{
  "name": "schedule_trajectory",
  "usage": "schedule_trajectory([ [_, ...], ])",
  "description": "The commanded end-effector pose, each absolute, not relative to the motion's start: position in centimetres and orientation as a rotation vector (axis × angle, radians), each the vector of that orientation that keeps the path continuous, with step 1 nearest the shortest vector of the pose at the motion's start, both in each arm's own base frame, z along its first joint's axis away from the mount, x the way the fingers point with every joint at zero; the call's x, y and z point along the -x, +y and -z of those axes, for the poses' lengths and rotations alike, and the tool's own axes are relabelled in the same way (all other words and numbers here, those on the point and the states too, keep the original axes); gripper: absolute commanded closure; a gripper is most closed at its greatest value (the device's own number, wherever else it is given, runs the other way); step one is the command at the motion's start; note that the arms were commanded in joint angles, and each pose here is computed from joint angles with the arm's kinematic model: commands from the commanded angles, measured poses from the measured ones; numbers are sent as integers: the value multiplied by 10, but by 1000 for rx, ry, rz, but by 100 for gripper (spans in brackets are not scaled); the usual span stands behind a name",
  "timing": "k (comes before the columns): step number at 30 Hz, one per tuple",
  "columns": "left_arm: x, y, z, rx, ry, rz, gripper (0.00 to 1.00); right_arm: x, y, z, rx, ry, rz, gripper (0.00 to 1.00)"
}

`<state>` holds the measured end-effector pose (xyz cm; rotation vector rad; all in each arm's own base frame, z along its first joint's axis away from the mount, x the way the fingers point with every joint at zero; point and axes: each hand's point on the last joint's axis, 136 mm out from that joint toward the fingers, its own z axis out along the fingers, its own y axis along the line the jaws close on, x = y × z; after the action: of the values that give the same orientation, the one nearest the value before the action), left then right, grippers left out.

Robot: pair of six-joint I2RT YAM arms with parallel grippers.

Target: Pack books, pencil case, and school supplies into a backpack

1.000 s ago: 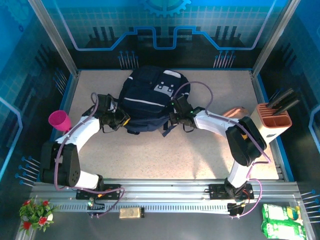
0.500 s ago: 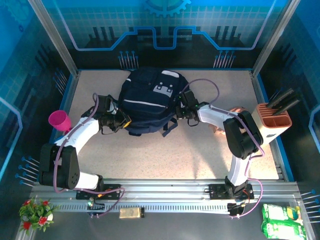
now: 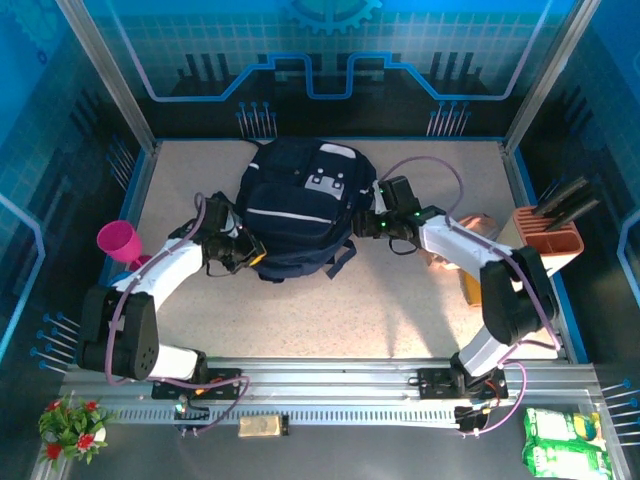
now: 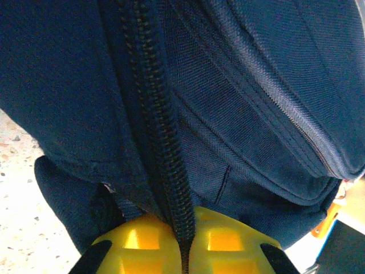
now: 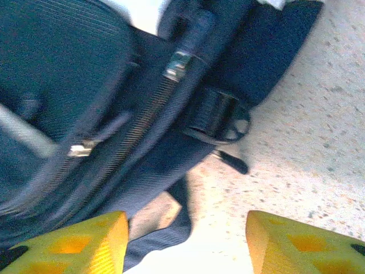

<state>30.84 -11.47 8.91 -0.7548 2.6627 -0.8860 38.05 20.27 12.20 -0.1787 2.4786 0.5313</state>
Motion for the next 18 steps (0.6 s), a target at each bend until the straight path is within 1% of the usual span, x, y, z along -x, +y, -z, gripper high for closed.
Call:
schedule_trajectory([
  [1,-296,-107,-83,771,2706,796,94,-382,223,-136,194,2437,-702,41],
  [3,-296,-100,-85,770,2706,737,85,-389,231,-137,203,2438,-732,40],
  [6,-300,-98,-102,728,2669,726,65,-402,246,-140,232,2440,-771,39],
  [8,-305,-100,-119,682,2622,744,55,-409,254,-137,245,2455,-767,39],
  [13,-321,-113,-147,648,2528,821,42,-423,257,-138,189,2446,-756,36],
  [18,-342,-130,-143,800,2440,950,40,-424,252,-138,150,2437,-739,30],
])
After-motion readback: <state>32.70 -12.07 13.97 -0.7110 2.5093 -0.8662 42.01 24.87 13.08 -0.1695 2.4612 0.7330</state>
